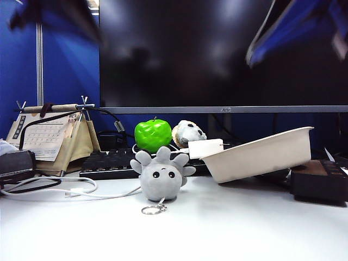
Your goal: Place the tilting octopus upright.
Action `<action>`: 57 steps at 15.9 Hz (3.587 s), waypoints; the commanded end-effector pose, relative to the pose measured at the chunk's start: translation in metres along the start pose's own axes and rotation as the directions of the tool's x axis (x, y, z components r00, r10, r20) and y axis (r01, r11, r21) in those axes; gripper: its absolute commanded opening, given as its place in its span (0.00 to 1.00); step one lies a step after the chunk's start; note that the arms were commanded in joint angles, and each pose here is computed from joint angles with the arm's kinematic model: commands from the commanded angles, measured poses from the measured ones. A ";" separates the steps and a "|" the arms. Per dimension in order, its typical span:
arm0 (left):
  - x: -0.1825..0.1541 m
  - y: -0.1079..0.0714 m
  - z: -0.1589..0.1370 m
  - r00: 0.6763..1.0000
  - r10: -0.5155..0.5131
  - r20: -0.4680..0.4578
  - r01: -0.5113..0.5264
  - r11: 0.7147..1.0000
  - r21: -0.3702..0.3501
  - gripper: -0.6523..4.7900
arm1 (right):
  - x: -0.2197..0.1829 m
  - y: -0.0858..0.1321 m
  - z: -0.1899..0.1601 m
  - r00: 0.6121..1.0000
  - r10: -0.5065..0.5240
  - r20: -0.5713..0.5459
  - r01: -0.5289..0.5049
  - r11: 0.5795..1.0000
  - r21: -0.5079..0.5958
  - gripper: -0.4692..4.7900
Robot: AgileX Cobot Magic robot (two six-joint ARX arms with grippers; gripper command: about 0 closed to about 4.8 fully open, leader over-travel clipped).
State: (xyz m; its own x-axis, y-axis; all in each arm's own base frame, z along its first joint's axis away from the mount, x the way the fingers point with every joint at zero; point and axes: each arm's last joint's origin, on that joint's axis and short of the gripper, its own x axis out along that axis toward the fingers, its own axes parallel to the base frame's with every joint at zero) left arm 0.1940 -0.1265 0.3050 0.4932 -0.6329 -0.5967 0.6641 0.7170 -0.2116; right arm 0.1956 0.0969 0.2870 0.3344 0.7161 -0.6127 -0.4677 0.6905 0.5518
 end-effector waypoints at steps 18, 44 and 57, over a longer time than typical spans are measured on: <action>0.076 0.018 -0.009 0.988 -0.013 -0.152 0.010 1.000 -0.019 0.28 | 0.060 -0.026 0.007 0.995 -0.009 -0.099 0.011 1.000 0.026 0.09; 0.124 0.006 -0.017 0.988 0.004 -0.154 0.016 0.992 0.128 0.71 | 0.062 -0.025 0.007 0.991 0.059 -0.116 -0.056 0.998 0.033 0.09; 0.124 0.006 -0.016 0.988 0.004 -0.152 0.097 0.751 0.653 0.71 | 0.062 -0.025 0.006 0.991 0.058 -0.118 -0.055 0.998 0.034 0.09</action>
State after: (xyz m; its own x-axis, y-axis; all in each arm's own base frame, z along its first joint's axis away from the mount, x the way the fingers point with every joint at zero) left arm 0.2487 -0.1942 0.2145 0.3918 -0.5656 -0.7257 0.9164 0.3099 0.2532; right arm 0.2326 0.1236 0.2366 0.2015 0.7316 -0.6513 -0.4442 0.6609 0.6049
